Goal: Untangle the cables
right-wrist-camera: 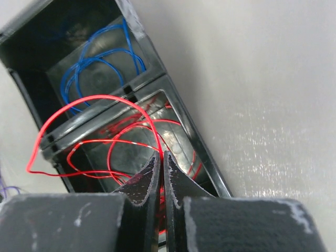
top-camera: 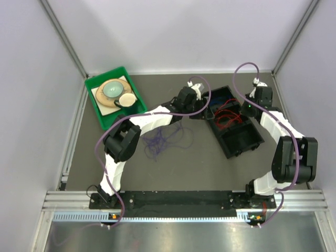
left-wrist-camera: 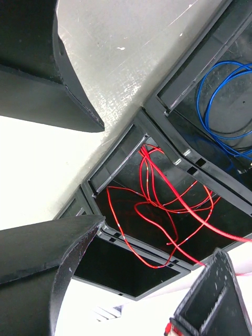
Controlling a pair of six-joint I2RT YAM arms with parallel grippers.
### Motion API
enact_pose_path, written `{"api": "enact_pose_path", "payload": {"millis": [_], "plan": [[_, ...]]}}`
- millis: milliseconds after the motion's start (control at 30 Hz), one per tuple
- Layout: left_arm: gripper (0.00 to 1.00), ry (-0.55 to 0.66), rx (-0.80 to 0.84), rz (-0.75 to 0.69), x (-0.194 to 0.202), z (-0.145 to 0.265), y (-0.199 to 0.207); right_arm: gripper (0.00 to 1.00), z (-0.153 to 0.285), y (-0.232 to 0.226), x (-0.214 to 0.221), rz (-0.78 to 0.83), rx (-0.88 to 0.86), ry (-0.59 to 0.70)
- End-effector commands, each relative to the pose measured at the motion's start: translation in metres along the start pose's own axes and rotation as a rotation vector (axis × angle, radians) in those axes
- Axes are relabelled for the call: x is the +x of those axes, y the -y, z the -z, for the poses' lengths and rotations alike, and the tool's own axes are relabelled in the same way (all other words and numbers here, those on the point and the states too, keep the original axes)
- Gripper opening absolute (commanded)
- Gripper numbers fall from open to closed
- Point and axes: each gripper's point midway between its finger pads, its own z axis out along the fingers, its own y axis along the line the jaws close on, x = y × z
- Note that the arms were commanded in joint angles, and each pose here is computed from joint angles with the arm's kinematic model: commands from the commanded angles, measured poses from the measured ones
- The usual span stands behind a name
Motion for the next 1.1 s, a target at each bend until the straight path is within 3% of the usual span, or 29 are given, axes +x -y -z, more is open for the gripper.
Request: {"api": "enact_pose_path", "payload": {"millis": [0,100,233,333,633,1067], "plan": [[0.70,0.027,0.028,-0.005,-0.014,0.003,0.012,0.00,-0.003,0.003,-0.007,-0.006,0.026,-0.035],[0.70,0.029,0.028,-0.006,-0.015,0.003,0.013,0.00,0.001,-0.003,-0.010,-0.016,0.000,-0.035],[0.70,0.031,0.025,-0.009,-0.015,0.002,0.012,0.40,0.013,-0.007,-0.023,-0.018,-0.005,0.012],[0.70,0.029,0.028,-0.006,-0.015,0.001,0.012,0.53,0.024,-0.011,-0.032,-0.017,-0.014,0.048],[0.70,0.028,0.039,-0.009,-0.018,0.000,0.016,0.48,0.051,-0.025,-0.061,-0.022,-0.064,0.149],[0.70,0.069,-0.031,-0.020,-0.022,0.017,0.003,0.55,-0.013,-0.085,-0.067,-0.003,-0.098,0.028]]}}
